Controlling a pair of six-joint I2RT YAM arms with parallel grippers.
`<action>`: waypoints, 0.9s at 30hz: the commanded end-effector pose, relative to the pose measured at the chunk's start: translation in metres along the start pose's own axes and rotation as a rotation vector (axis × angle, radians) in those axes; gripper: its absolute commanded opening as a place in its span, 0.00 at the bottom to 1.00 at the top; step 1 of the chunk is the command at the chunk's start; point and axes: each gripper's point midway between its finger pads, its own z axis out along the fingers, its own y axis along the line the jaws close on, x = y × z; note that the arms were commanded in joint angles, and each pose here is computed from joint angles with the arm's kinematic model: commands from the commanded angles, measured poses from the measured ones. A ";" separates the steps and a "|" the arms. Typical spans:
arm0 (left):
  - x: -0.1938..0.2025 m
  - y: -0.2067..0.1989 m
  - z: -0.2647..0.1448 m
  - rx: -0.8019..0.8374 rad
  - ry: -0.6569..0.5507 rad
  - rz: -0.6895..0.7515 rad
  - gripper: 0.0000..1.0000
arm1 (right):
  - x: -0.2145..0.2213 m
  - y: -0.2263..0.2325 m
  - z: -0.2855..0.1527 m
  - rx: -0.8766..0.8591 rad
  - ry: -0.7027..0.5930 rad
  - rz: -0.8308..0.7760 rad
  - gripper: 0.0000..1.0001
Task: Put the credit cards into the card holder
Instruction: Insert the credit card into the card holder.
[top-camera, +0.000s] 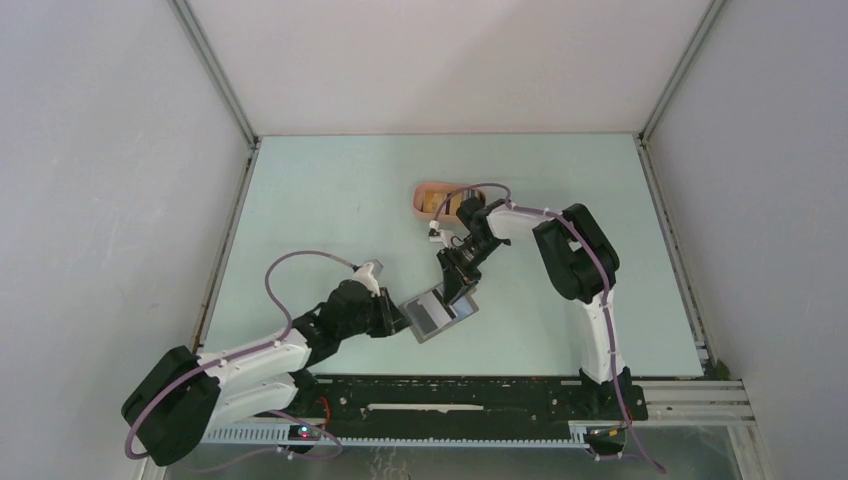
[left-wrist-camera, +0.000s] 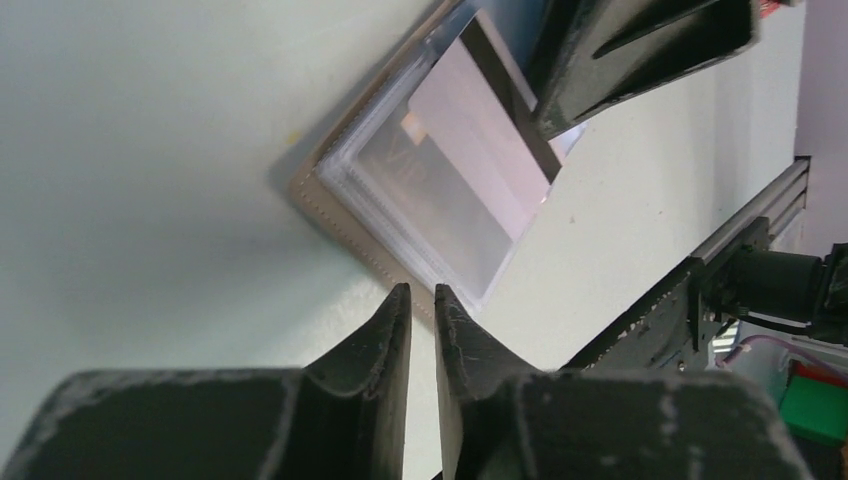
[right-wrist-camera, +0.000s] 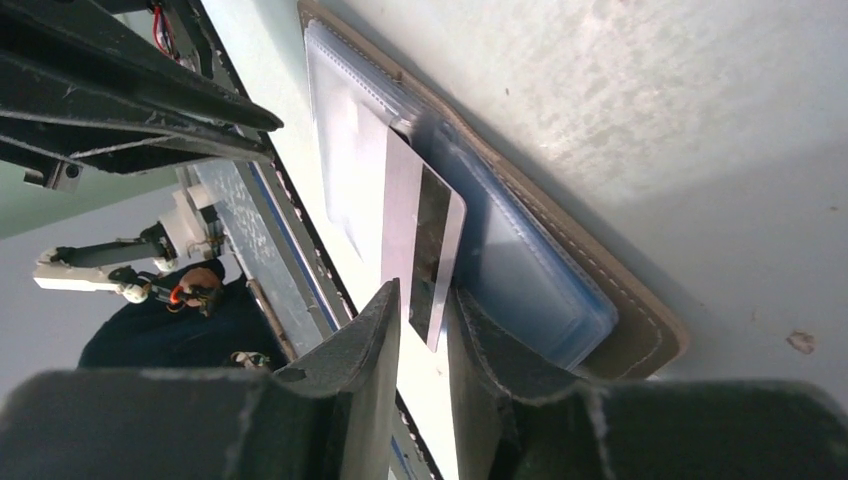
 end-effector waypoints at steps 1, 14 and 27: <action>-0.005 0.002 -0.001 -0.034 -0.005 0.019 0.17 | -0.009 0.014 -0.009 0.058 -0.019 -0.114 0.33; 0.002 0.002 0.013 -0.045 0.060 0.023 0.12 | -0.006 0.022 0.000 0.136 0.015 -0.188 0.36; 0.000 -0.005 0.024 -0.007 0.062 0.014 0.12 | 0.000 0.042 0.023 0.179 0.069 -0.266 0.39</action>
